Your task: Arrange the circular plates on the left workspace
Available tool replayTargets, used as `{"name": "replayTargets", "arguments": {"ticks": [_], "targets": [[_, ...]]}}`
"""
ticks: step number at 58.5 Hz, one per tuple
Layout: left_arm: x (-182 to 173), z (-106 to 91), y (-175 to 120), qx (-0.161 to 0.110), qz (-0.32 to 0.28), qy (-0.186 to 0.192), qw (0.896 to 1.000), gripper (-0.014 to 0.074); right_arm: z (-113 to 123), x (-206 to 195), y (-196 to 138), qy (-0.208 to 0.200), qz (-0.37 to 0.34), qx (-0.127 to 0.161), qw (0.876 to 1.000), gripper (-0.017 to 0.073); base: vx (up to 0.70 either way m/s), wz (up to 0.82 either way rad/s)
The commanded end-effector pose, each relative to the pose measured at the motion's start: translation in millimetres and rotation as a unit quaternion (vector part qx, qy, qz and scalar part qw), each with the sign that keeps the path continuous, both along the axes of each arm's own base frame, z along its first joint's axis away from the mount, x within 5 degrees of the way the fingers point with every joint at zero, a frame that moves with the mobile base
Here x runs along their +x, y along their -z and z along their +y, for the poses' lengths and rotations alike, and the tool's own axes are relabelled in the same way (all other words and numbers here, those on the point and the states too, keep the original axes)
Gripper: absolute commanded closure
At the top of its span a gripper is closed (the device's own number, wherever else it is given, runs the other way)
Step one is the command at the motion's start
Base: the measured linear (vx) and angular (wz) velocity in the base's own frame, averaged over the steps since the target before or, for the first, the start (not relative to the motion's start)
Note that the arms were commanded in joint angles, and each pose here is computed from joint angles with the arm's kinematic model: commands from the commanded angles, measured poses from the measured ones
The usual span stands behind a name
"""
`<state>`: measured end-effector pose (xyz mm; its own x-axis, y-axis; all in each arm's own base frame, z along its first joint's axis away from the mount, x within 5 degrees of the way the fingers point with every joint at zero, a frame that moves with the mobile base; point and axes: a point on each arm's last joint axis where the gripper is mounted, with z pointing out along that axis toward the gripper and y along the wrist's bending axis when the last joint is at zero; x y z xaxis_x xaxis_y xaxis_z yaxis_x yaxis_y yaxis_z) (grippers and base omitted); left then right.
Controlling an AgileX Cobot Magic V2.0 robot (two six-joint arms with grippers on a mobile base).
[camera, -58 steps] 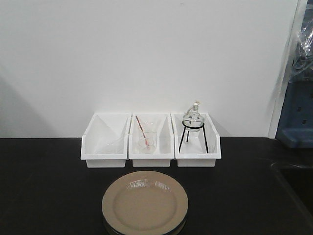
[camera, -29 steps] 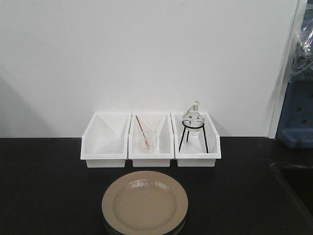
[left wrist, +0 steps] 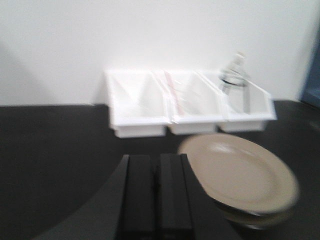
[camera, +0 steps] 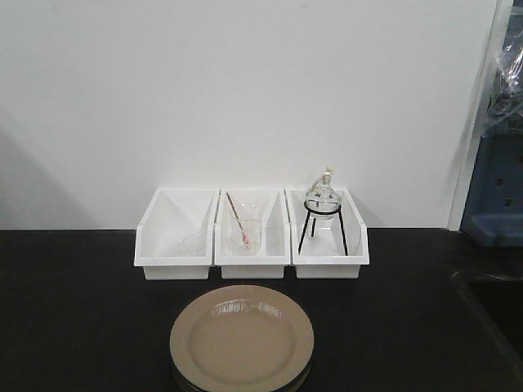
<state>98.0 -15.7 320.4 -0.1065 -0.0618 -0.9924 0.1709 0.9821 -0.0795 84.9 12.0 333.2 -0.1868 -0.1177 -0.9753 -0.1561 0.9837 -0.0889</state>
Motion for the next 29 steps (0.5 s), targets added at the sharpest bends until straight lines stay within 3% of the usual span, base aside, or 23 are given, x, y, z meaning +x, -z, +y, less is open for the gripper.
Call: {"name": "replayTargets", "arguments": {"ticks": [1, 6, 20, 29], "targets": [[-5.4, 10.2, -5.4, 0.031, -0.053, -0.058, 0.996, 0.0594, -0.8, 0.7, -15.5, 0.005, -0.051, 0.004, 0.999, 0.0559, 0.0, 0.0], [-11.9, 14.6, 10.0, 0.075, -0.057, -0.082, 0.992, 0.0594, -0.8, 0.7, -15.5, 0.005, -0.051, 0.004, 0.999, 0.0559, 0.0, 0.0], [-31.1, 19.6, 63.5, 0.106, -0.085, -0.116, 0.984, 0.0594, -0.8, 0.7, -15.5, 0.005, -0.051, 0.004, 0.999, 0.0559, 0.0, 0.0], [-38.7, 20.0, 98.8, 0.088, -0.127, -0.125, 0.98, 0.0594, -0.8, 0.7, -15.5, 0.005, -0.051, 0.004, 0.999, 0.0559, 0.0, 0.0]]}}
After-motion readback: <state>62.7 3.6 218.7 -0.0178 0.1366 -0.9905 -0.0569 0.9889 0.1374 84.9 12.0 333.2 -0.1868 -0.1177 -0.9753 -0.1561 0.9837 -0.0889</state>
